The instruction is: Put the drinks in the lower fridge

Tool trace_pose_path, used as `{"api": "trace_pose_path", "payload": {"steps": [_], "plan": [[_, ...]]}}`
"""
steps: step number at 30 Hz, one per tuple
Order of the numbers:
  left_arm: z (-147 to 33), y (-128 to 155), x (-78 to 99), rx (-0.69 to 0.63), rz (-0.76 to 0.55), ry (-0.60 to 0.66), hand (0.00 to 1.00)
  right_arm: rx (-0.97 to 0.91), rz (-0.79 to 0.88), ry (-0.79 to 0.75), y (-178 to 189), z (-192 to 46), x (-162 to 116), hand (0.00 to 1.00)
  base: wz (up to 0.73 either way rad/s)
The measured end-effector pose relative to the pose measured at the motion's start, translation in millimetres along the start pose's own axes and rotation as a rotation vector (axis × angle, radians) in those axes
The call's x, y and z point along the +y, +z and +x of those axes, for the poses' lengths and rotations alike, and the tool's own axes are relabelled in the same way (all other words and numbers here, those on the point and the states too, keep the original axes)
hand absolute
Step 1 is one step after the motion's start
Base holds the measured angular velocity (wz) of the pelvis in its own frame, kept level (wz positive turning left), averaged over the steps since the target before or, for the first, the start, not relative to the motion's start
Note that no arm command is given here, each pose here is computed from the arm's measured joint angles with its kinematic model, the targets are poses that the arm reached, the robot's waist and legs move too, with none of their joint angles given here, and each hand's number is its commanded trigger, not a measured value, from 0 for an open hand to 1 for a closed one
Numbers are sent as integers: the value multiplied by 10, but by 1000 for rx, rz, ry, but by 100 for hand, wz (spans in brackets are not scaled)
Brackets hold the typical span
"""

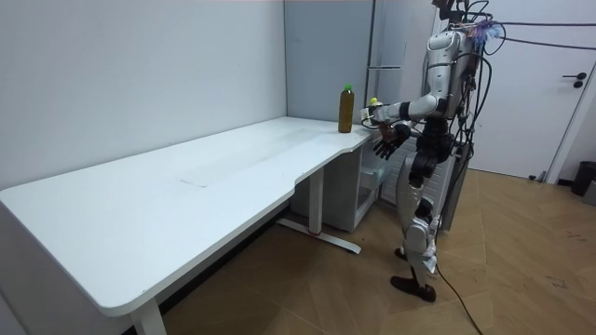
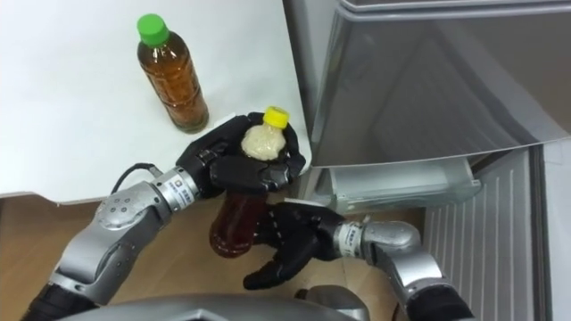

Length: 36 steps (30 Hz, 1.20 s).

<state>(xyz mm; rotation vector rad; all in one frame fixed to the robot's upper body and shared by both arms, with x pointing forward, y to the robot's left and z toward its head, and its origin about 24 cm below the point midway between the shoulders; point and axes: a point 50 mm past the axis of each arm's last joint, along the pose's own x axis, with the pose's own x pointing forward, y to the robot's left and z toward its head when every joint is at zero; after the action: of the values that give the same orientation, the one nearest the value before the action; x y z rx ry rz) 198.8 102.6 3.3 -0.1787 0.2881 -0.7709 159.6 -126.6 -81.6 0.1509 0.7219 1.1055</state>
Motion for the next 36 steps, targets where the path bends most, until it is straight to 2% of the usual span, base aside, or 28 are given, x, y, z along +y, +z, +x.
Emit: {"api": "trace_pose_path", "payload": {"steps": [13,22,34,35,36], "plan": [[56,4,-103,-30,4,-37,100,-55,83,94,1,129,139,0,-2],[79,-2,-86,-28,-2,-38,100,-158,166,83,87,155,163,0,-2],[79,-50,-73,-15,-12,-30,100,-187,201,56,111,166,154,0,0],[78,-53,-73,-14,-14,-29,100,-188,201,53,118,167,153,2,0],[78,-54,-73,-14,-16,-29,100,-191,203,52,130,167,153,93,0]]}}
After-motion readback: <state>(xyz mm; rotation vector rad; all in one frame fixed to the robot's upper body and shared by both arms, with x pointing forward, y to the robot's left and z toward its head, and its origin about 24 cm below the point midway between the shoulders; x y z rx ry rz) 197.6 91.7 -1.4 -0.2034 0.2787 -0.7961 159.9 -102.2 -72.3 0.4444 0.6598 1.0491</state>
